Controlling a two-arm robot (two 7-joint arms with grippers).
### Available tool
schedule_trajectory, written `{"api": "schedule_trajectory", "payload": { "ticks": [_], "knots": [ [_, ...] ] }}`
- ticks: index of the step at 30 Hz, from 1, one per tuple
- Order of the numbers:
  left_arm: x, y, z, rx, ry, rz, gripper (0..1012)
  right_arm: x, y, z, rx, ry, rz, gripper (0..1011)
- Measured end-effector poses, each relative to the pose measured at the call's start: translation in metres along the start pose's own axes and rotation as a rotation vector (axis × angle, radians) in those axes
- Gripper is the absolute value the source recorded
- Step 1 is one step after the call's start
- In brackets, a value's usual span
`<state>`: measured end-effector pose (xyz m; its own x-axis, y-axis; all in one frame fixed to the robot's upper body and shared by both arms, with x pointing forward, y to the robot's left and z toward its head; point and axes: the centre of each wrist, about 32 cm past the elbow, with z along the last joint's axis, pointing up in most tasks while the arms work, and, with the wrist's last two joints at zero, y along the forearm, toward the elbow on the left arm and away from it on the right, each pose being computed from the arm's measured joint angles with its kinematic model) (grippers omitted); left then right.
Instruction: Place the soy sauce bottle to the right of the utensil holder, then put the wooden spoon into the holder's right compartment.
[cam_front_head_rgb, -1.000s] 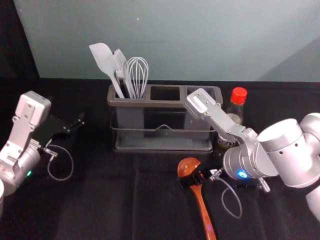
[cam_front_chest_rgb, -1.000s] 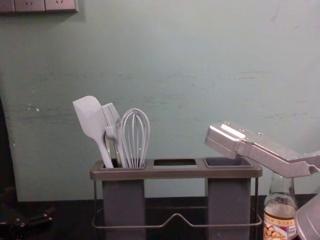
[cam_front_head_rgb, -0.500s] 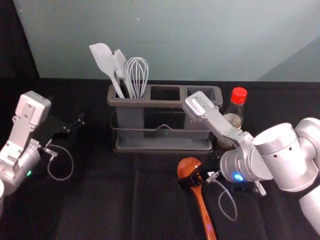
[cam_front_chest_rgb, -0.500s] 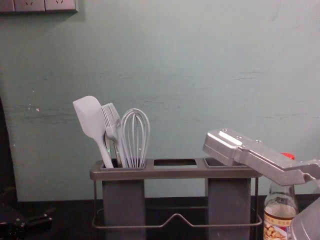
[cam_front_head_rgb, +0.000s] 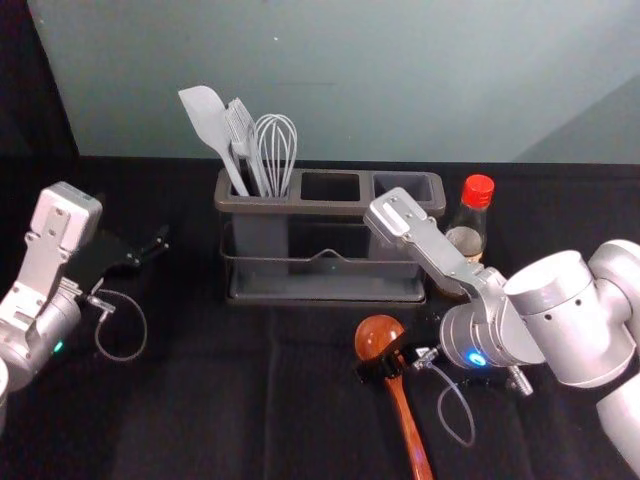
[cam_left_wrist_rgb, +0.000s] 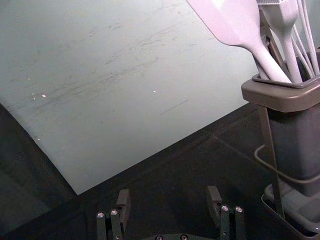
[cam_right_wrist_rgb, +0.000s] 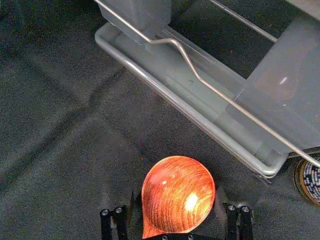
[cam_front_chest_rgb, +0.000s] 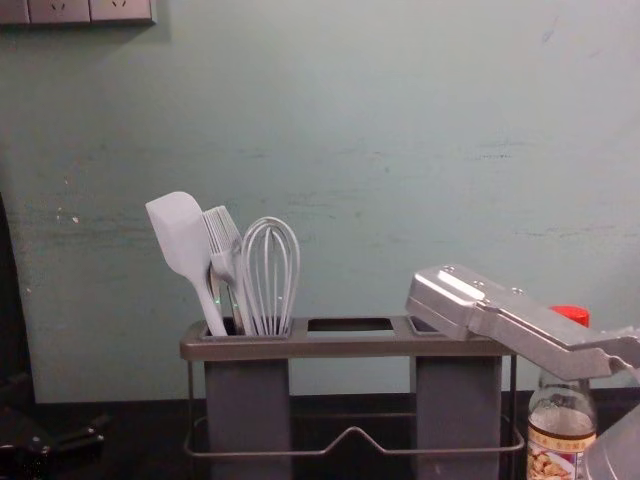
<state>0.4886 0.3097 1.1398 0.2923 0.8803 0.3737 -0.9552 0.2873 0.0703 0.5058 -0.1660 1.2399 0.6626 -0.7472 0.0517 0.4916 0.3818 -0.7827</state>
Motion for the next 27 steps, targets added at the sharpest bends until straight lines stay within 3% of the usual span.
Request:
{"api": "schedule_trajectory", "payload": {
  "ticks": [11,19,27],
  "knots": [
    [0.0000,0.0000,0.0000,0.000,0.000,0.000,1005,0.0013,-0.0006,-0.0013,0.008,-0.002,0.005,1002],
    [0.0000,0.0000,0.0000,0.000,0.000,0.000,1005,0.0005,0.0016,-0.0024,0.012,0.002,0.009,850],
    [0.0000,0.0000,0.0000,0.000,0.000,0.000,1005,0.0010,-0.0008,-0.0024,0.014,-0.003,0.011,844]
  ]
}}
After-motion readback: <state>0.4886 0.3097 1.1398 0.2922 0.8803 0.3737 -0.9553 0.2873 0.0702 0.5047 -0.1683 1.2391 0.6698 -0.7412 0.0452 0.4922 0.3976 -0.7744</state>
